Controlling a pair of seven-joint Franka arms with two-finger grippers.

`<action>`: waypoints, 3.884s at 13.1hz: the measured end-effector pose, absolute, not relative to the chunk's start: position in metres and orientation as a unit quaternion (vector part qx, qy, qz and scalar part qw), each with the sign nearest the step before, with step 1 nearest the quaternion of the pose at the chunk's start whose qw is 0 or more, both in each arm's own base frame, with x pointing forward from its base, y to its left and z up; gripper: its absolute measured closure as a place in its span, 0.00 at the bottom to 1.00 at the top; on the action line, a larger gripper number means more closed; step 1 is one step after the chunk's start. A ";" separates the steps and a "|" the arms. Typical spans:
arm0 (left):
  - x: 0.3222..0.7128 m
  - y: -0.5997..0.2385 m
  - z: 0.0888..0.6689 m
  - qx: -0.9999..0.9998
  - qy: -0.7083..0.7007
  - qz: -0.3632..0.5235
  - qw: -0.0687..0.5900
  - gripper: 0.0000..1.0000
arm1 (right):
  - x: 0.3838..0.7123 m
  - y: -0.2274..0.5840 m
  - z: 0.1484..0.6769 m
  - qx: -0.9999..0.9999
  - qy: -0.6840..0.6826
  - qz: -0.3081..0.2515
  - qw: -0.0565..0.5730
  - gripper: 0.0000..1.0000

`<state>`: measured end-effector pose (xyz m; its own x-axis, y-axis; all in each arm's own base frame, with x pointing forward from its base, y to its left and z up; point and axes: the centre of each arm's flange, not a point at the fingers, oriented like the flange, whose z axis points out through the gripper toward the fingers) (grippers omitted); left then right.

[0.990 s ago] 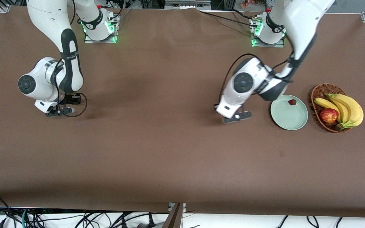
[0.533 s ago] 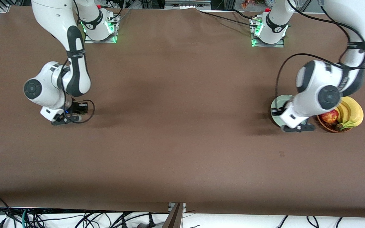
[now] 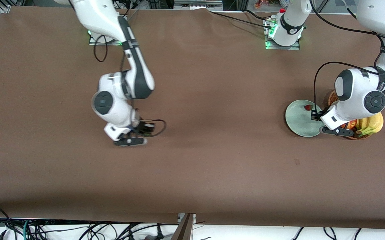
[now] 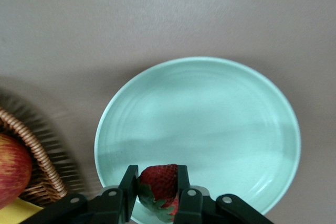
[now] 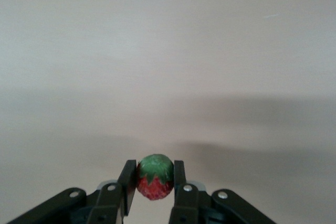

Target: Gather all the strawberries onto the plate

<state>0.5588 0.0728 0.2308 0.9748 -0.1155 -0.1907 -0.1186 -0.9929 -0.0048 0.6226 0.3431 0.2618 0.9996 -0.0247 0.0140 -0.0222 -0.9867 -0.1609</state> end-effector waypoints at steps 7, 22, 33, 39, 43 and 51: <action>0.562 0.071 0.224 -0.993 0.081 0.085 0.008 0.19 | 0.535 0.561 0.220 -0.968 0.172 -0.058 0.171 0.67; 0.559 -0.083 0.330 -0.999 0.037 0.034 0.001 0.00 | 0.577 0.529 0.325 -0.972 0.199 -0.033 0.121 0.00; 0.549 -0.309 0.246 -0.992 -0.123 0.005 0.011 0.00 | 0.616 0.278 0.494 -0.994 0.092 0.049 0.030 0.00; 0.582 -0.335 0.183 -0.986 -0.162 0.030 -0.011 0.00 | 0.589 0.162 0.540 -0.997 0.043 0.055 0.030 0.00; 0.586 -0.336 0.180 -0.986 -0.165 0.031 -0.014 0.04 | 0.558 0.113 0.570 -0.998 0.005 0.040 0.039 0.00; 0.588 -0.336 0.182 -0.985 -0.172 0.029 -0.015 0.67 | 0.550 0.100 0.582 -0.999 -0.040 0.021 0.017 0.00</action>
<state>0.5881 -0.3359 0.1819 0.9390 0.3382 -0.0626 0.3400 -0.9402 0.0192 0.5503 0.1000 0.5824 0.9958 0.0815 -0.0411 0.0801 -0.9961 -0.0359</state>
